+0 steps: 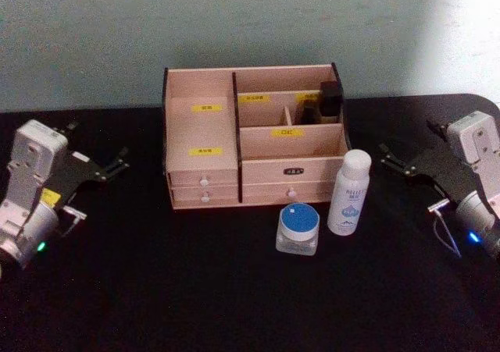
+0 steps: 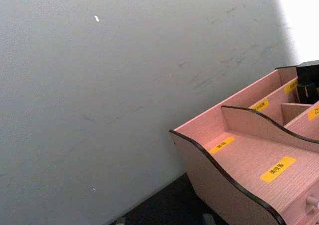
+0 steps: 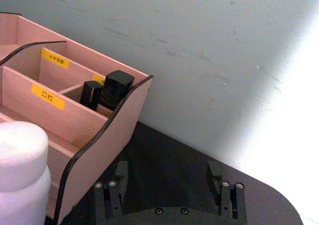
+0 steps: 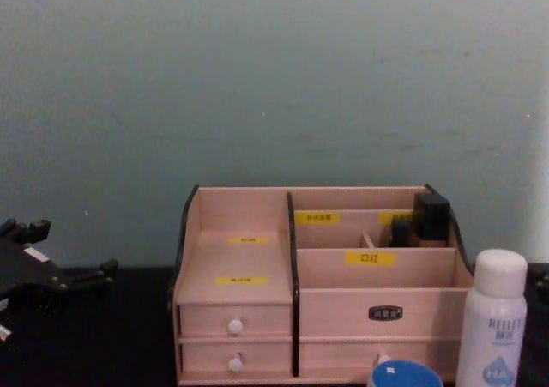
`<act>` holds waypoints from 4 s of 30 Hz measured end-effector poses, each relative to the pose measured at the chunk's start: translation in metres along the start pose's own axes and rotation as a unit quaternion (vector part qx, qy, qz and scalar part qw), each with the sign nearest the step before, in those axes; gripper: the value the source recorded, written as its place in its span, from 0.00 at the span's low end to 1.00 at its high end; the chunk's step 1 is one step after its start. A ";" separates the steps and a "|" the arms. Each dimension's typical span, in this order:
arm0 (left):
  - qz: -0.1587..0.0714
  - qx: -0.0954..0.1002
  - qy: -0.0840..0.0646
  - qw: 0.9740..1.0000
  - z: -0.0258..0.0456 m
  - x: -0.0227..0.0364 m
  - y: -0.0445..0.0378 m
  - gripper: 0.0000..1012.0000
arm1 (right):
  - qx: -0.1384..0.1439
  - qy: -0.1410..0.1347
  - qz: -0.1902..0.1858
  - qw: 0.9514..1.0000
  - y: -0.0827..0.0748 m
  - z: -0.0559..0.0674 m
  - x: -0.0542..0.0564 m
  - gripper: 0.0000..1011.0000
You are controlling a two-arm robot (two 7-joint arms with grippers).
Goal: Pick up the facial cleanser and watermelon frost from the table and place them into the tiered storage box.
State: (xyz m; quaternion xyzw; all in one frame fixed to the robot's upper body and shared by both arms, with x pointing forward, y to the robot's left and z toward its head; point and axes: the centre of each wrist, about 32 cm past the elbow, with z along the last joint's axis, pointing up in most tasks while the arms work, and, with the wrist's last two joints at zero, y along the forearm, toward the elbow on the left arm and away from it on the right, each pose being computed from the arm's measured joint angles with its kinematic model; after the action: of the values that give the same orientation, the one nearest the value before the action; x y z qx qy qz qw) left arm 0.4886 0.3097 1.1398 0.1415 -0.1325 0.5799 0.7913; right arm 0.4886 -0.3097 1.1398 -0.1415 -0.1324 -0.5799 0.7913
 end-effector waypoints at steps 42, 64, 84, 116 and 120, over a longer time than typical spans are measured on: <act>0.000 0.000 0.000 1.000 0.0000 0.0000 0.0000 0.99 | 0.001 0.008 0.004 1.000 -0.006 0.001 0.001 0.99; 0.000 0.000 0.000 1.000 0.0000 0.0000 0.0000 0.99 | -0.055 0.079 0.101 0.990 -0.069 0.009 0.000 0.99; 0.000 0.000 0.000 1.000 0.0000 0.0000 0.0000 0.99 | -0.042 0.150 0.158 0.975 -0.057 0.010 -0.027 0.99; 0.000 0.000 0.000 1.000 0.0000 0.0000 0.0000 0.99 | -0.022 0.156 0.145 0.977 -0.020 0.012 -0.042 0.99; 0.000 0.000 0.000 1.000 0.0000 0.0000 0.0000 0.99 | -0.022 0.157 0.145 0.977 -0.021 0.012 -0.042 0.99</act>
State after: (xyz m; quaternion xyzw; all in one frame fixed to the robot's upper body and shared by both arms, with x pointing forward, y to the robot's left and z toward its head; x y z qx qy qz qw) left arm 0.4886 0.3097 1.1397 0.1415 -0.1324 0.5799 0.7913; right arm 0.4560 -0.2739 1.1369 -0.0841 0.0280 -0.4770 0.8744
